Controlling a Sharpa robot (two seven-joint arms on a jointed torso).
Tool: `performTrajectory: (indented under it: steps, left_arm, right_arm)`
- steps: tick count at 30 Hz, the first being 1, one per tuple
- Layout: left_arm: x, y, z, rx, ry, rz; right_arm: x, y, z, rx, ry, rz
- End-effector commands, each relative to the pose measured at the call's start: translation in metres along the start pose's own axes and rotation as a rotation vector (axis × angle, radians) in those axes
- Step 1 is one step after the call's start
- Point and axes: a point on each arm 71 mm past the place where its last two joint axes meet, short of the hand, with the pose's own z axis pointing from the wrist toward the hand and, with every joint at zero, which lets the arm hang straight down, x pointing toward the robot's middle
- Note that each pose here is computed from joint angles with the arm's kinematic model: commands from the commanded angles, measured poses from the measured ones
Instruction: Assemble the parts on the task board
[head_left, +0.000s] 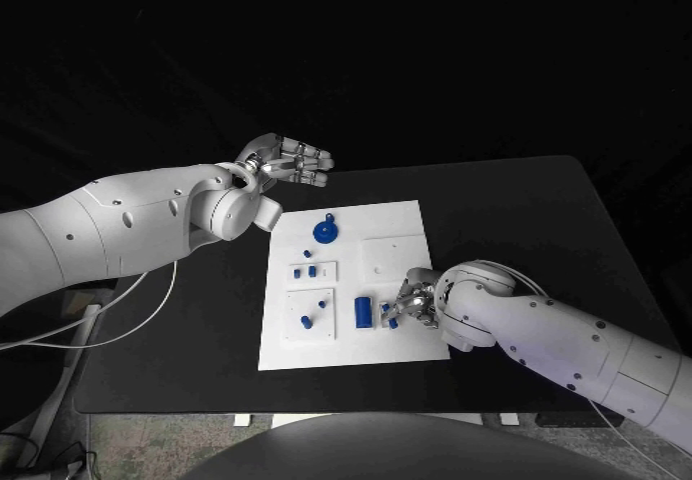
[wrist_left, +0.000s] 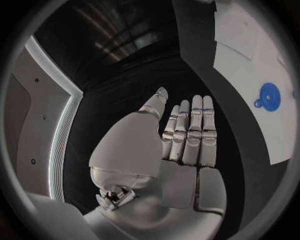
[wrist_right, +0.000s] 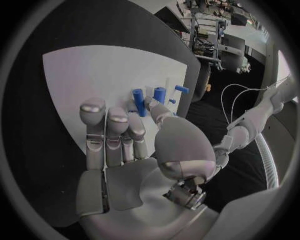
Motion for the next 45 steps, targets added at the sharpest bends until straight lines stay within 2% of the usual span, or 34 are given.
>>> performTrajectory:
  steps: [1, 16, 32, 45]
  left_arm:
    - [0.0024, -0.0017, 0.0008, 0.007, 0.018, 0.000]
    - [0.0023, -0.0024, 0.0012, 0.014, 0.010, 0.002]
    - [0.0021, -0.0027, 0.0016, 0.013, 0.010, 0.002]
    - [0.0020, -0.0024, 0.0016, 0.008, 0.012, 0.003]
  right_arm:
    - [0.0027, 0.0025, 0.0000, -0.008, 0.008, -0.013]
    - [0.0028, 0.0054, 0.0011, -0.009, -0.001, -0.037]
    - [0.0009, 0.0095, 0.0020, -0.028, -0.038, -0.057]
    - [0.0012, 0.0107, 0.0013, -0.040, -0.036, -0.063]
